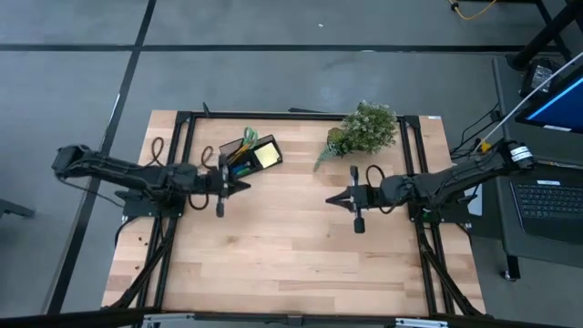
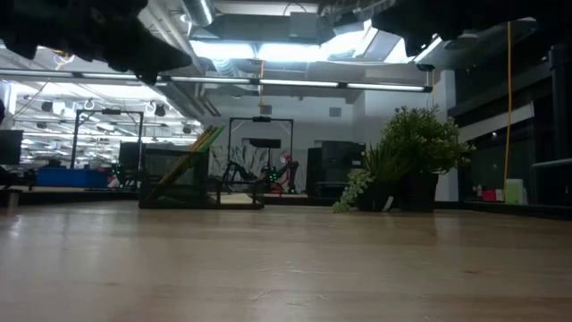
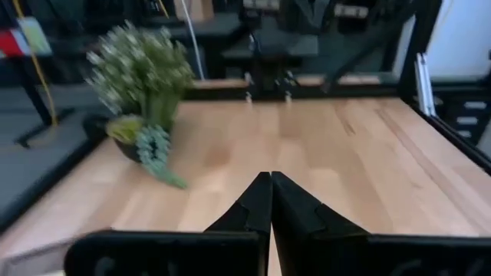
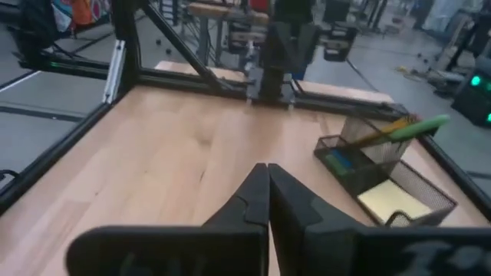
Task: Pick and place office supplies into organizer
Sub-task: Return to Home Position
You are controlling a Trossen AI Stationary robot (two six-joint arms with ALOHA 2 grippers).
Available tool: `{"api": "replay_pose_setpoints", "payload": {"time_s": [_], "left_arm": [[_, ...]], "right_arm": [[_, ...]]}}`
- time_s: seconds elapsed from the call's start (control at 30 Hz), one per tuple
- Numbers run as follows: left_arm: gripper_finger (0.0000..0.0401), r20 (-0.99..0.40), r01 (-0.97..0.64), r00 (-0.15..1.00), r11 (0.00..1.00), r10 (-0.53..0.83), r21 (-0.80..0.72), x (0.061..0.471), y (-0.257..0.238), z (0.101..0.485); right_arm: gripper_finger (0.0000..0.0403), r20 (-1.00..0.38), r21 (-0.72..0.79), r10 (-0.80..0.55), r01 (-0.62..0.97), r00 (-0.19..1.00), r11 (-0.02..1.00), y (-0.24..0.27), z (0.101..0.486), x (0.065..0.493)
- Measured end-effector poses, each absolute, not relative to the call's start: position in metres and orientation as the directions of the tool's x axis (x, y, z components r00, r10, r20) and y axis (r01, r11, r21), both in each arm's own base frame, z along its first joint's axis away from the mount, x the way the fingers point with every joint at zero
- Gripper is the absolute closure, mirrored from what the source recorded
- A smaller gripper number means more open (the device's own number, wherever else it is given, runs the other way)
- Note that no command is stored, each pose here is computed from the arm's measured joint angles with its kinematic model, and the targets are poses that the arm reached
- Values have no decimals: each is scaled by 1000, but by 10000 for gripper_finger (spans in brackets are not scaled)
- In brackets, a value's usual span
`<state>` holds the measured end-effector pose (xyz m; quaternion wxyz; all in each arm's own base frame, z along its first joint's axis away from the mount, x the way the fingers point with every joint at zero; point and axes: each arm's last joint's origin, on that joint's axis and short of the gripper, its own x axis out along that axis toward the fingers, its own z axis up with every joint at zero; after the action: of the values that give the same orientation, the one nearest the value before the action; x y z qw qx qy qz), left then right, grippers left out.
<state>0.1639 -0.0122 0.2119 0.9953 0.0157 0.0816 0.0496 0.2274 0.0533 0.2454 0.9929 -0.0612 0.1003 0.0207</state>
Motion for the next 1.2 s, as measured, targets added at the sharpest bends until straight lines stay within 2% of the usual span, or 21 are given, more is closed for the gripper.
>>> {"api": "replay_pose_setpoints", "payload": {"time_s": [0.17,0.27,0.4,0.83,1.2], "left_arm": [[400,-60,-87,994,995,90,46,152,4,212],[399,-34,-102,994,993,104,65,144,8,208],[399,4,-135,991,988,135,76,136,9,203],[399,39,-172,985,977,168,130,117,9,205],[399,53,-173,985,977,167,129,110,9,206]], "right_arm": [[398,-162,-143,26,-50,986,989,46,255,217],[398,-146,-158,61,-84,987,984,42,263,208],[398,-136,-157,43,-64,990,986,34,274,189],[398,-95,-152,36,-50,995,987,21,292,132],[398,11,-111,56,-54,998,992,16,249,108]]}}
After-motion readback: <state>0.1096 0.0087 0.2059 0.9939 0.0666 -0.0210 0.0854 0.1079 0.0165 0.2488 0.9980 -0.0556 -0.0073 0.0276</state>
